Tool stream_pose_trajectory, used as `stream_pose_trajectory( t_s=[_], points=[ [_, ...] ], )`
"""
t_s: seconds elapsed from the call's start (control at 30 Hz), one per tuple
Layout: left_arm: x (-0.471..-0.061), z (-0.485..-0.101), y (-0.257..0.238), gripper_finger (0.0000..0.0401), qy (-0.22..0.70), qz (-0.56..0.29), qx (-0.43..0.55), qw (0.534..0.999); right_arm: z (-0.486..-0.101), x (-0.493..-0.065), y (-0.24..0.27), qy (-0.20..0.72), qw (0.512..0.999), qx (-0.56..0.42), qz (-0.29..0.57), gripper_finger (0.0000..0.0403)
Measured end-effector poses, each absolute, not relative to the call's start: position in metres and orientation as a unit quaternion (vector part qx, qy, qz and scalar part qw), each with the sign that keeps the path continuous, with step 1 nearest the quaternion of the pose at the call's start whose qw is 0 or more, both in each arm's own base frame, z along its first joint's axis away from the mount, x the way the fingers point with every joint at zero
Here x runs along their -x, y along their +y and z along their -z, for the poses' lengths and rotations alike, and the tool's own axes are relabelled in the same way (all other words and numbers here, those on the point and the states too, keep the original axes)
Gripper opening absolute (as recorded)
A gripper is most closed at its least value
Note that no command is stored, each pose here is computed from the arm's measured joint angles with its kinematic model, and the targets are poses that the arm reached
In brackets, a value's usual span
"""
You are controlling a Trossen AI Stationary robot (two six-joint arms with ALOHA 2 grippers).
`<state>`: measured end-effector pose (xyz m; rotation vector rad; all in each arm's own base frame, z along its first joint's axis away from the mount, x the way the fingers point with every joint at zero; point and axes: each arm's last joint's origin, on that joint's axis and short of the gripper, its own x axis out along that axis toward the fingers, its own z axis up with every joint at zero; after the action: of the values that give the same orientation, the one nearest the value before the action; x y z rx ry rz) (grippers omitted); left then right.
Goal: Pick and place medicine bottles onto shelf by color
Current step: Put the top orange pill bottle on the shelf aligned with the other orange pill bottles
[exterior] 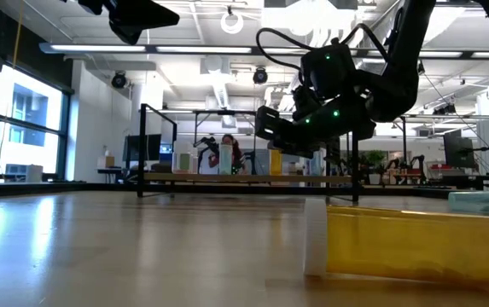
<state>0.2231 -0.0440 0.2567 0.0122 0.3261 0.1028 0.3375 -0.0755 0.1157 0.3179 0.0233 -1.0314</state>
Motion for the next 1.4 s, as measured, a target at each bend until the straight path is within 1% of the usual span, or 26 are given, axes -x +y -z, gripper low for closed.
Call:
stream_pose_trajectory(
  t_s=[0.33, 0.6, 0.7, 1.07, 1.4],
  points=[
    [-0.223, -0.257, -0.044, 0.0232, 0.162, -0.051, -0.006, 0.985, -0.115, -0.337, -0.076, 0.012, 0.856, -0.149, 0.494, 0.0109],
    [-0.223, -0.257, -0.044, 0.0232, 0.162, -0.051, -0.006, 0.985, -0.112, -0.336, -0.076, 0.022, 0.854, -0.144, 0.5, 0.0162],
    [-0.223, -0.257, -0.044, 0.0232, 0.162, -0.051, -0.006, 0.985, -0.113, -0.336, -0.076, 0.02, 0.854, -0.144, 0.5, 0.0175],
    [-0.223, -0.257, -0.044, 0.0232, 0.162, -0.051, -0.006, 0.985, -0.119, -0.338, -0.075, -0.008, 0.857, -0.151, 0.493, 0.0174],
    [-0.223, -0.257, -0.044, 0.0232, 0.162, -0.051, -0.006, 0.985, -0.129, -0.34, -0.071, -0.04, 0.86, -0.135, 0.49, 0.0174]
  ],
)
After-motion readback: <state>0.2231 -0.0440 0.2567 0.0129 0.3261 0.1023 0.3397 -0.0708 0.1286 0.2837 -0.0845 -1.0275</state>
